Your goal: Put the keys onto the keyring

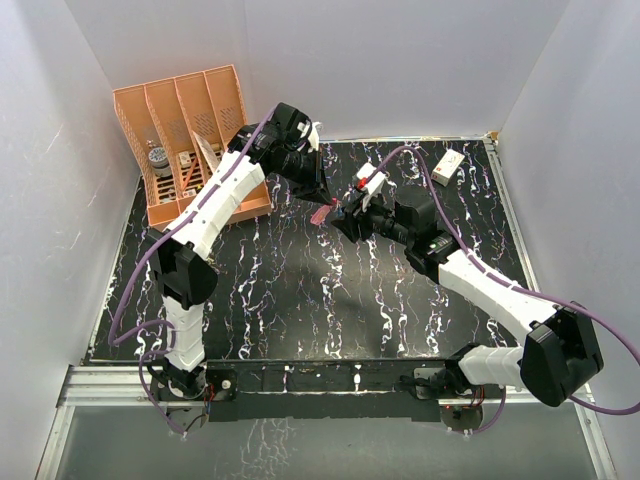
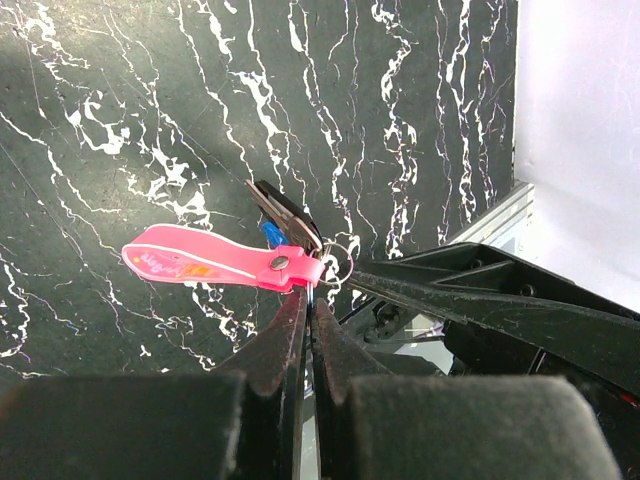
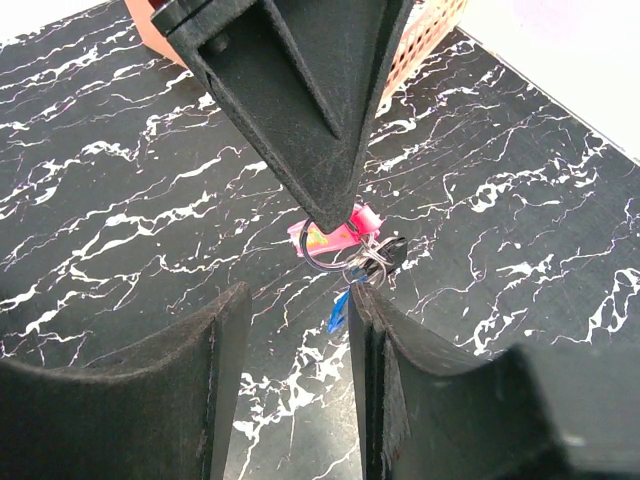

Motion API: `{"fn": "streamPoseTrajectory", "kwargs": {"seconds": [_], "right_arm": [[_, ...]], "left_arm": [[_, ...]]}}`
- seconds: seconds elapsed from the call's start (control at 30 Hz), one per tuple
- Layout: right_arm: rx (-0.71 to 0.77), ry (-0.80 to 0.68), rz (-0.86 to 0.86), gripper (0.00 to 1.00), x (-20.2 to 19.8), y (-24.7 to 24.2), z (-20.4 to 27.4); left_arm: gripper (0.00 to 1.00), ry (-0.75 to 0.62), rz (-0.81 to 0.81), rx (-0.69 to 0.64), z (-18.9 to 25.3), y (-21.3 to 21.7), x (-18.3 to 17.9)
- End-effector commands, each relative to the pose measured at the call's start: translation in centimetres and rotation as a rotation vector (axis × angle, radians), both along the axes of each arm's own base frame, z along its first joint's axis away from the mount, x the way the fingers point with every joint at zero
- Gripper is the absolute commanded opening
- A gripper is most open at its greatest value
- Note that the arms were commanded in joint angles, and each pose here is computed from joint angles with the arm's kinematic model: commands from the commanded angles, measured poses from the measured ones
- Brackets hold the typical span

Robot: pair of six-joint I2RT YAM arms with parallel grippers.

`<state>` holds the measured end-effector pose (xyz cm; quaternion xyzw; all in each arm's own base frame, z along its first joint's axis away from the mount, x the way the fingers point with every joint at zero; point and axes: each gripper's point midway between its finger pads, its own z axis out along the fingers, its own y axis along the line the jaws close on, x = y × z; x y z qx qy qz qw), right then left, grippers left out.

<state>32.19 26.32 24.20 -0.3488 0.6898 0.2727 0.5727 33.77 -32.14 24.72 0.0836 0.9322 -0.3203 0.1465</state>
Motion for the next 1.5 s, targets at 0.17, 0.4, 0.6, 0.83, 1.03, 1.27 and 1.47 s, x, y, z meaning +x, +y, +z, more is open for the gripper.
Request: {"fn": "streamPoseTrajectory", "kwargs": {"seconds": [0.17, 0.4, 0.6, 0.83, 1.03, 1.27, 1.47], "right_arm": [[0.075, -0.147, 0.012, 0.41, 0.9, 0.7, 5.5], [0.065, -0.144, 0.009, 0.41, 1.4, 0.8, 5.1], [0.073, -0.167, -0.05, 0.4, 1.7, -0.1, 5.8], [0.137, -0.177, -0.258, 0.4, 3.0, -4.3, 8.2], [0.07, -0.13, -0.174, 0.41, 3.0, -4.0, 7.0], [-0.002, -0.09, 0.009, 0.45, 1.9, -2.3, 5.0], [-0.004, -0.091, 0.023, 0.45, 1.9, -2.4, 4.6]], "left_arm": [[0.0, 0.022, -0.018, -0.036, 0.9, -0.8, -1.2], [0.0, 0.021, -0.017, -0.043, 1.1, -1.0, -1.3], [0.0, 0.011, -0.017, -0.046, 1.3, -1.0, -1.2], [0.0, -0.012, -0.066, -0.054, 1.3, -0.9, -1.8], [0.0, -0.023, -0.099, -0.044, 1.1, -0.6, -2.1], [0.0, -0.031, -0.141, -0.075, 1.4, -1.1, -2.4], [0.0, -0.035, -0.168, -0.089, 1.7, -1.2, -2.6]]}}
